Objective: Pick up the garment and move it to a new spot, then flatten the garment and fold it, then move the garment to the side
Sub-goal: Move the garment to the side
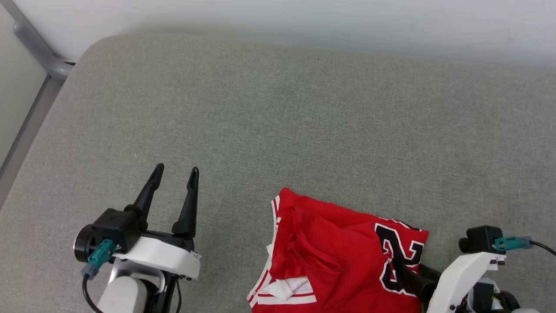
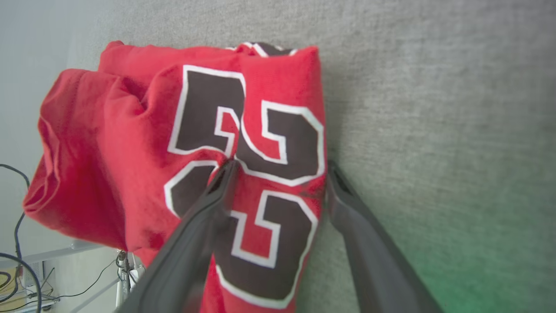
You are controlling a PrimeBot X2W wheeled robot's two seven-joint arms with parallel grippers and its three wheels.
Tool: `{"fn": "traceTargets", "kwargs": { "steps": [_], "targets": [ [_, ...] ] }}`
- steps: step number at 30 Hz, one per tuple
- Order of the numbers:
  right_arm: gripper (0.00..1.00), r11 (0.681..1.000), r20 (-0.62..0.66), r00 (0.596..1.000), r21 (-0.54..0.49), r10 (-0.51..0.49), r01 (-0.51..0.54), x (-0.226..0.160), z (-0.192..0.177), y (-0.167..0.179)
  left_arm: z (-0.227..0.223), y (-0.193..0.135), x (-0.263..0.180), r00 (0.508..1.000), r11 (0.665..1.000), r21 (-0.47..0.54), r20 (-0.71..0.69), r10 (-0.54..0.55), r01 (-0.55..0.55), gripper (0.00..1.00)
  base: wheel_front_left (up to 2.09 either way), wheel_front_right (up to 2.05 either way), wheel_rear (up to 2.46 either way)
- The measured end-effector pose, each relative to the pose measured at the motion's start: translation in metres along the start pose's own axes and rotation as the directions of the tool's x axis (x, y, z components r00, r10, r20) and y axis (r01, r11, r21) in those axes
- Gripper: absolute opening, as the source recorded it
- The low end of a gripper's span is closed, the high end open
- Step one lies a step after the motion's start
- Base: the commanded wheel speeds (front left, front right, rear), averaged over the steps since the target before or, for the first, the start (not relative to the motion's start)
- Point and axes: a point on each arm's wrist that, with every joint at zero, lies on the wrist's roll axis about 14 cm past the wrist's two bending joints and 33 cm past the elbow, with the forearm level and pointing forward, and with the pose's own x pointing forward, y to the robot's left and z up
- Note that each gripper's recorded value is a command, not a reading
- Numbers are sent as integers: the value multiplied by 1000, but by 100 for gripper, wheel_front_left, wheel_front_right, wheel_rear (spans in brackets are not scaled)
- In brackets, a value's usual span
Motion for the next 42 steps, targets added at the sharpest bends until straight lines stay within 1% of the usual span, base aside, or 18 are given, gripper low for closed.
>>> {"fn": "traceTargets", "kwargs": {
  "steps": [3,4,5,6,10,13,16,19,22,23,24,30,34,37,39,42],
  "targets": [
    [100,1000,-21,999,17,25,-24,3,-3,5,-2,3,0,1000,1000,2,-4,8,-8,100,0,0,0],
    [49,999,-28,999,21,30,-30,4,-4,6,-2,3,0,1000,1000,3,-4,8,-8,100,0,0,0],
    [15,999,-32,999,22,33,-33,4,-4,7,-3,3,0,1000,1000,2,-6,7,-7,100,0,0,0],
    [0,999,-34,999,27,40,-39,5,-5,8,-3,2,0,1000,1000,1,-6,6,-6,100,0,0,0],
    [0,998,-40,998,34,55,-54,5,-8,14,-2,0,0,1000,1000,3,-1,-1,1,100,0,0,0],
    [0,998,-14,998,19,59,-59,1,-1,18,4,-3,-1,1000,1000,10,14,-12,12,100,0,0,0],
    [0,999,25,999,-18,47,-47,-8,9,19,11,-6,-3,999,1000,21,35,-22,22,100,0,0,0],
    [0,998,65,998,-64,11,-6,-22,19,10,15,-11,-7,998,999,32,46,-39,37,100,0,0,0],
    [0,993,100,993,-99,-55,65,-40,28,-8,17,-23,-7,996,997,36,57,-74,72,100,0,0,0],
    [0,981,140,980,-112,-145,161,-68,34,-33,20,-45,-2,987,990,32,71,-141,139,100,0,0,0],
    [0,970,167,967,-116,-192,213,-84,41,-46,22,-58,3,980,983,29,80,-181,179,100,0,0,0],
    [0,925,242,912,-111,-330,364,-128,60,-82,20,-104,22,943,948,12,95,-318,318,100,0,0,0],
    [0,890,282,867,-80,-411,448,-153,73,-104,17,-133,38,908,913,8,104,-406,408,100,0,0,0],
    [0,861,292,832,-50,-472,506,-164,84,-123,12,-151,51,880,885,3,111,-462,465,100,0,0,0],
    [0,832,297,800,-31,-522,554,-170,92,-140,9,-161,62,860,866,6,119,-497,500,100,0,0,0],
    [0,777,294,742,5,-602,629,-183,103,-170,1,-176,74,828,834,-3,127,-547,552,100,0,0,0]
  ]
}}
